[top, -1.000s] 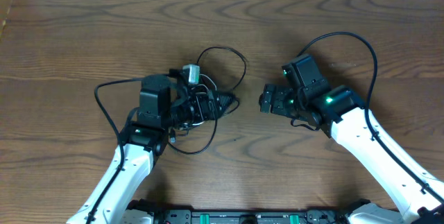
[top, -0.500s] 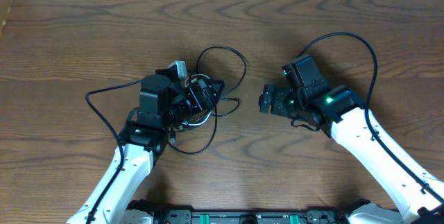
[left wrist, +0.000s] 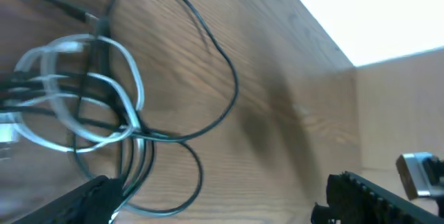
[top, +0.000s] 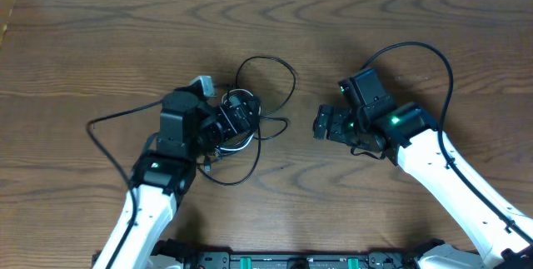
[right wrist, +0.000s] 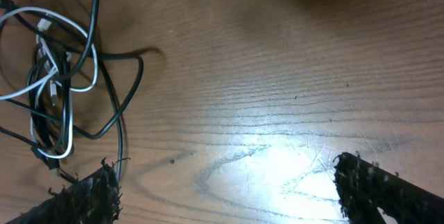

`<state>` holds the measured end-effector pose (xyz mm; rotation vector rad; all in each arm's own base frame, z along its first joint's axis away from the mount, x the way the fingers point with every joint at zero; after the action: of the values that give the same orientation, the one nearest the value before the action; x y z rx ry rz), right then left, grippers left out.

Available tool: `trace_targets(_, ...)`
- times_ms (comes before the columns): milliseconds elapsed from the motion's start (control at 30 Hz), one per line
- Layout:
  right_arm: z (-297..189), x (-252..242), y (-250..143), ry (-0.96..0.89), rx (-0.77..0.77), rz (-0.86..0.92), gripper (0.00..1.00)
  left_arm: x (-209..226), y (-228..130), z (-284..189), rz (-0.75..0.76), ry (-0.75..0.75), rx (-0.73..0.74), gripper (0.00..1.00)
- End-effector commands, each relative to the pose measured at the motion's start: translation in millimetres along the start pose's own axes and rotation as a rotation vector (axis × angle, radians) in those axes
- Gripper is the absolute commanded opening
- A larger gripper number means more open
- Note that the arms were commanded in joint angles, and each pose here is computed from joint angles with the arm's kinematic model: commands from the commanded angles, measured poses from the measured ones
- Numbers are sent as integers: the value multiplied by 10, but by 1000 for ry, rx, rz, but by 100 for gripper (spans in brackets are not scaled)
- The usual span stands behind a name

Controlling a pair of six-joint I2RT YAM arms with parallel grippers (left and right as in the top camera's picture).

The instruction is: Untangle cables

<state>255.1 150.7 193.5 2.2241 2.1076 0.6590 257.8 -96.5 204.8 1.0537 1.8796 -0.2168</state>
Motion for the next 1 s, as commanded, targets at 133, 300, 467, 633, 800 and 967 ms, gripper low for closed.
trace_targets(133, -42, 39, 22, 10, -25, 10, 98, -43, 107, -538, 3, 154, -247, 98)
trace_targets(300, -41, 48, 34, 15, -32, 9, 99, 133, 28, -807, -204, 257, -356, 98)
trace_targets(467, -41, 47, 41, 13, -38, 9, 99, 232, -66, -905, -393, 285, -372, 98)
trace_targets(633, -27, 41, 45, 6, -38, 9, 99, 215, -144, -834, -408, 268, -266, 98)
trace_targets(800, 24, 48, 64, 5, -36, 9, 99, 286, -292, -663, -583, 294, -107, 98)
trace_targets(967, 72, 49, 72, 1, -29, 10, 99, 534, -471, -397, -897, 454, -46, 98)
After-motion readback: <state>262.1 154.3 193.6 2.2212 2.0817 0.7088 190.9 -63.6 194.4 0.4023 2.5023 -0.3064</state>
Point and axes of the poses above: each gripper's point midway between its finger pads, its own z axis out along the fingers, its own x axis along the line the jaws close on, y = z × x, the point moved 8 cm from there along -z, back along the fingers, and after that the axes turned 9 degrees about -z, right-handed, at the moved point
